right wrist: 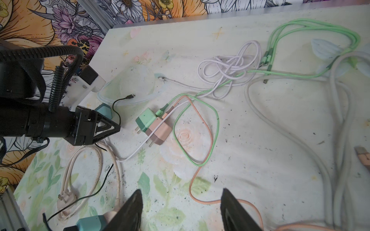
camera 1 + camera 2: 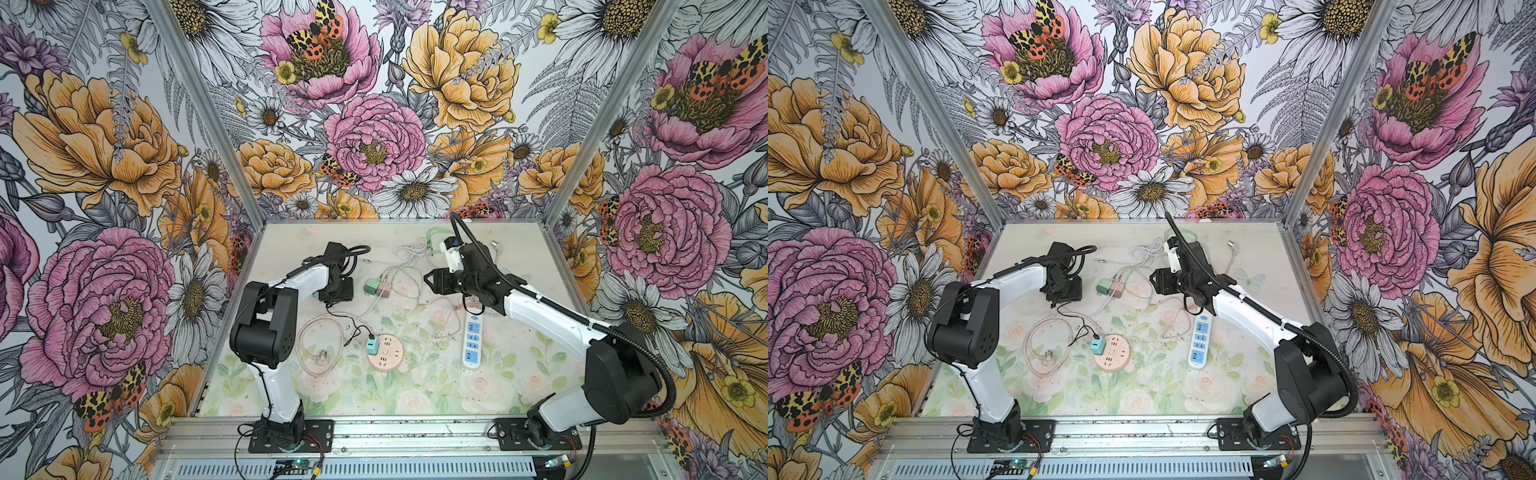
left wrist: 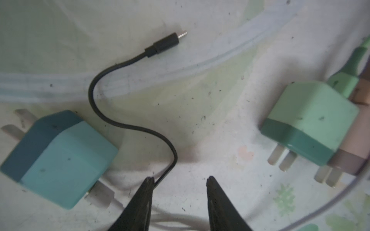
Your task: Insert the plug
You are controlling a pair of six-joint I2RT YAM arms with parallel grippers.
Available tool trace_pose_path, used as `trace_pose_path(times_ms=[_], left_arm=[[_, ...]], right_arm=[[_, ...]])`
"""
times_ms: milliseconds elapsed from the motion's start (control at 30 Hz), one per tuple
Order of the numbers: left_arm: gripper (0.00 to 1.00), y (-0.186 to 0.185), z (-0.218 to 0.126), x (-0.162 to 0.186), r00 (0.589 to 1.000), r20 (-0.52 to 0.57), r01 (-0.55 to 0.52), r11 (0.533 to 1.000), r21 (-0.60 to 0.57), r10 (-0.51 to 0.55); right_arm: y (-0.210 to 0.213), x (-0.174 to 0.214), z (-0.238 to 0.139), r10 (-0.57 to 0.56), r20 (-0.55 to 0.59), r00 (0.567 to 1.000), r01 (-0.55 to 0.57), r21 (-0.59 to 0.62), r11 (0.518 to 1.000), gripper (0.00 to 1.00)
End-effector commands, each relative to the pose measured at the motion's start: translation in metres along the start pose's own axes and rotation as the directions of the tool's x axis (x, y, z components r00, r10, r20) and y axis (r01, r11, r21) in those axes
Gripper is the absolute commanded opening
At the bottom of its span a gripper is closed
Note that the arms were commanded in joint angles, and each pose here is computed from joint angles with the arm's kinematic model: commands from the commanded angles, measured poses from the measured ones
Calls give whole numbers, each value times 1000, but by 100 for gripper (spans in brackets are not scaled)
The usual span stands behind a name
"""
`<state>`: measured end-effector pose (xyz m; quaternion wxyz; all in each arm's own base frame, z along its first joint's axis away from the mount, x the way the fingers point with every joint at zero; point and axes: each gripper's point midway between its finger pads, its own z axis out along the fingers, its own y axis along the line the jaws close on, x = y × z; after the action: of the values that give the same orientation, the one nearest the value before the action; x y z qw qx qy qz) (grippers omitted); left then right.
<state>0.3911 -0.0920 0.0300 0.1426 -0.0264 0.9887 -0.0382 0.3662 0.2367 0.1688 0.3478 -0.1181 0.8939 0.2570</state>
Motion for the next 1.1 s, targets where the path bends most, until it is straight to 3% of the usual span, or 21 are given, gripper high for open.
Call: trace_pose_path(times_ms=[0, 167, 333, 500, 633, 900, 1067], left_arm=[[45, -1, 3, -18, 998, 58, -3, 1000, 12, 2], [45, 1, 3, -26, 995, 102, 22, 1000, 4, -22], [43, 3, 13, -18, 997, 74, 34, 999, -5, -33], [38, 8, 27, -6, 999, 46, 21, 995, -93, -16], [29, 5, 31, -1, 999, 38, -6, 989, -151, 12], [1, -4, 22, -7, 998, 56, 15, 992, -122, -8], [0, -10, -4, -17, 994, 110, 24, 996, -82, -15]], right_arm=[[5, -16, -1, 8, 28, 1000, -7, -24, 1000, 63], [4, -13, 2, 14, 17, 1000, -13, -26, 1000, 63], [5, -12, 1, 13, 18, 1000, -13, -28, 1000, 63], [4, -8, -4, 19, 19, 1000, -18, -24, 1000, 62], [0, -2, -9, 18, 22, 1000, -18, -10, 1000, 63], [-4, -1, -15, 16, 32, 999, -16, 4, 1000, 62], [-5, 1, -16, 16, 32, 999, -17, 10, 1000, 63]])
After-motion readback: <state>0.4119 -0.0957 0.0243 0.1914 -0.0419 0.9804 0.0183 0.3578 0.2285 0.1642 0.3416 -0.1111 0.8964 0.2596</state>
